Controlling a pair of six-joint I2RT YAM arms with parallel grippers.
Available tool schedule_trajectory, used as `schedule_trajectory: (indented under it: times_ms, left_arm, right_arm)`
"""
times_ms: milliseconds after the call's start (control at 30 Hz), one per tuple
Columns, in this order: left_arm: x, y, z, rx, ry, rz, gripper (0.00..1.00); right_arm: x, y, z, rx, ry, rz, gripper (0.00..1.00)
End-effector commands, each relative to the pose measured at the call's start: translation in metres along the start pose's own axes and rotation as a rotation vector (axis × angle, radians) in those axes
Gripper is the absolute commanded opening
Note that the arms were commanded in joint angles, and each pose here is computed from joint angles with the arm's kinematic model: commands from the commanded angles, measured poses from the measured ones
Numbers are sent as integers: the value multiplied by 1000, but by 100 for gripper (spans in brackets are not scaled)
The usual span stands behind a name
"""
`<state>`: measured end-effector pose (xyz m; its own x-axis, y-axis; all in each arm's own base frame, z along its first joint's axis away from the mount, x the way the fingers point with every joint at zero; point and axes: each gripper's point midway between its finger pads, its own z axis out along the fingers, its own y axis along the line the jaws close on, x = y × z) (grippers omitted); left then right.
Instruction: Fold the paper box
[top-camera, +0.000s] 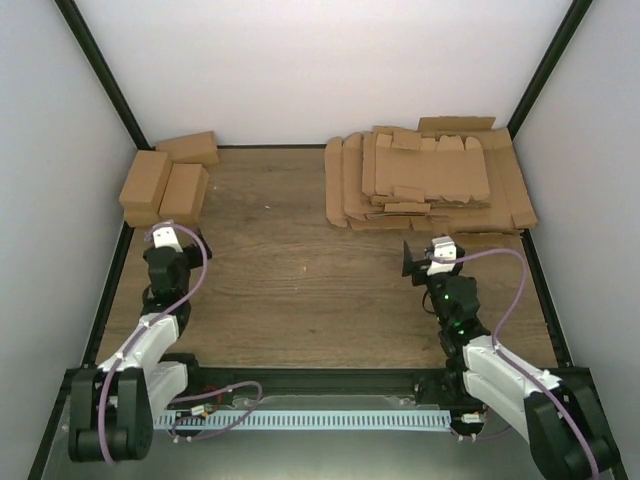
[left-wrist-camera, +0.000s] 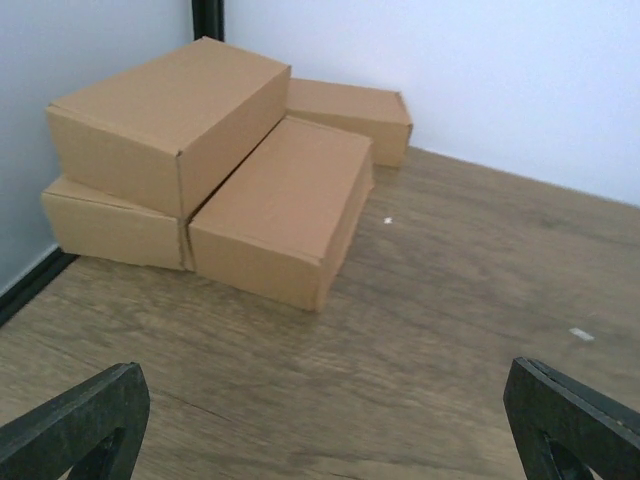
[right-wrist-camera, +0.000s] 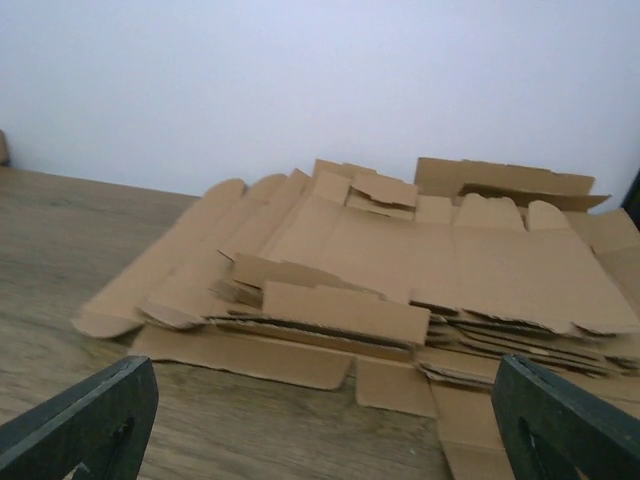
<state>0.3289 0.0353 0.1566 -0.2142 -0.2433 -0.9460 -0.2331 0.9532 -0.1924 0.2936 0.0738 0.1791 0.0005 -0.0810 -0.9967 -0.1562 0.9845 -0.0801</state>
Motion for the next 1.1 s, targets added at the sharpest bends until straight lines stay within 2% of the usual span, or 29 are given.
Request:
schedule_trajectory:
  times_ms: [0, 167, 267, 333, 500, 633, 667, 700, 833, 1067]
  left_arm:
    - [-23, 8, 7, -64, -151, 119, 100]
    - [-15, 2, 9, -11, -213, 130, 100]
    - [-7, -4, 22, 16, -178, 168, 100]
    - [-9, -7, 25, 29, -196, 185, 100]
    - [-7, -16, 39, 69, -157, 192, 100]
    - [4, -16, 44, 97, -206, 158, 100]
    - [7, -19, 53, 107, -187, 168, 100]
    - [15, -24, 62, 113, -113, 197, 100]
    - [16, -27, 62, 104, -120, 211, 100]
    - [16, -27, 62, 104, -119, 211, 100]
  right_arm:
    - [-30, -18, 2, 38, -157, -45, 94]
    - [-19, -50, 16, 65, -132, 17, 94]
    - [-5, -48, 27, 19, -85, 10, 94]
    - [1, -43, 30, -8, -81, 18, 94]
    - [9, -30, 49, -95, -60, 4, 100]
    - [23, -36, 60, -62, -53, 21, 100]
    - [30, -35, 65, -77, -5, 16, 100]
    - [32, -35, 66, -79, 0, 27, 100]
    - [41, -46, 77, -87, 54, 89, 100]
    - [38, -52, 78, -58, 49, 97, 100]
